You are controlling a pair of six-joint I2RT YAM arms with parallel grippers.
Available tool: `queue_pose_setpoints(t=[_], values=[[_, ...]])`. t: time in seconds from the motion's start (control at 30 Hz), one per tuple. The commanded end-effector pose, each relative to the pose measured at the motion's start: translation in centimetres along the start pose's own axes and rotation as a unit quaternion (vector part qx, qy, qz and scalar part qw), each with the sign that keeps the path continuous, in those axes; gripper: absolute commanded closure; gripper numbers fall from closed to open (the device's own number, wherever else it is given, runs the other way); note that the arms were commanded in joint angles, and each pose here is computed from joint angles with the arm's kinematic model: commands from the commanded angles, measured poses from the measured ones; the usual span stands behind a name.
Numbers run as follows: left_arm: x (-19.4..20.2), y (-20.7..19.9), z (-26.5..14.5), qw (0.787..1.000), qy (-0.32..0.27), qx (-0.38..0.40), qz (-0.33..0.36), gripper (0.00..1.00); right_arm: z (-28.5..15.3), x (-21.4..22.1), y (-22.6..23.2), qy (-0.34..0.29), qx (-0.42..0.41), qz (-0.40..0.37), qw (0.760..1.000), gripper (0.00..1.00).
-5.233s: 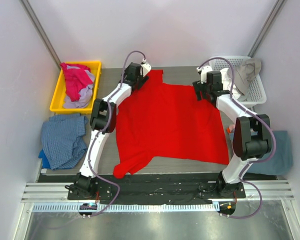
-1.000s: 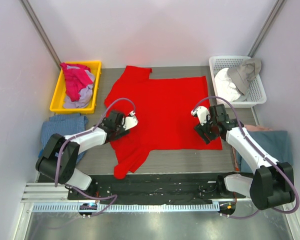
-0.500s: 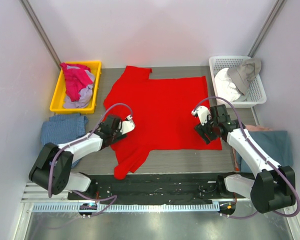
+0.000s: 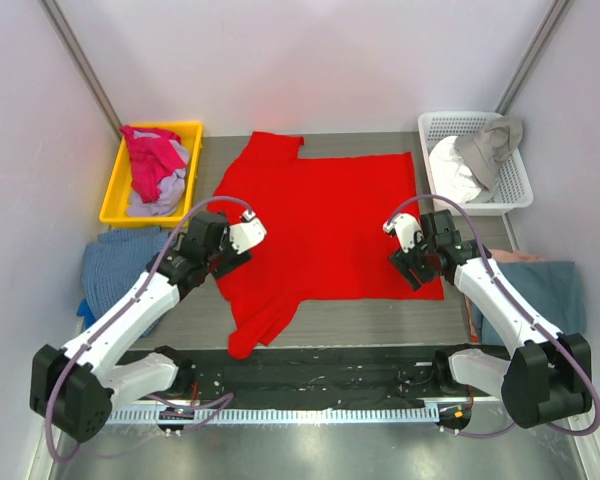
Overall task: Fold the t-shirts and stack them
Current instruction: Grap the side of the flattened tshirt closest away from the robot with both arms
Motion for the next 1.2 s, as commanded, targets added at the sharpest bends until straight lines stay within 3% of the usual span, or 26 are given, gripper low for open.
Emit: queue_pose_setpoints(t=[0.0, 0.27, 0.47, 0.57, 0.93, 1.17], values=[[2.4, -5.9, -4.0, 0.988, 0.045, 0.144, 0.015, 0.22, -0.1, 0.4, 0.0, 0.013, 0.006, -0.004, 1.0, 0.32], [5.2, -11.8, -9.7, 0.957, 0.069, 0.282, 0.026, 0.29, 0.3, 0.7, 0.0, 0.026, 0.015, -0.003, 1.0, 0.32], [5.8, -13.2, -10.2, 0.947, 0.062, 0.315, 0.035, 0.28, 1.1, 0.8, 0.3, 0.028, 0.013, 0.014, 0.999, 0.32], [6.6, -12.9, -9.7, 0.945, 0.071, 0.309, 0.081, 0.28, 1.8, 0.9, 0.5, 0.036, 0.01, 0.017, 0.999, 0.32], [7.6, -15.7, -8.4, 0.903, 0.077, 0.397, 0.143, 0.27, 2.8, -0.3, -0.3, 0.037, 0.024, 0.03, 0.999, 0.33], [7.0, -17.4, -7.5, 0.882, 0.051, 0.439, 0.163, 0.26, 2.0, -1.3, -0.9, 0.026, 0.041, 0.03, 0.998, 0.33]])
Point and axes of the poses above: each gripper's point midway between its finger pads, its own z axis out along the fingers, its own y axis along the line the jaws close on, x = y × z, the point moved 1 cm from there along -z, back along the fingers, and after that the axes turned 1 degree about -z, right-handed, at the moved point
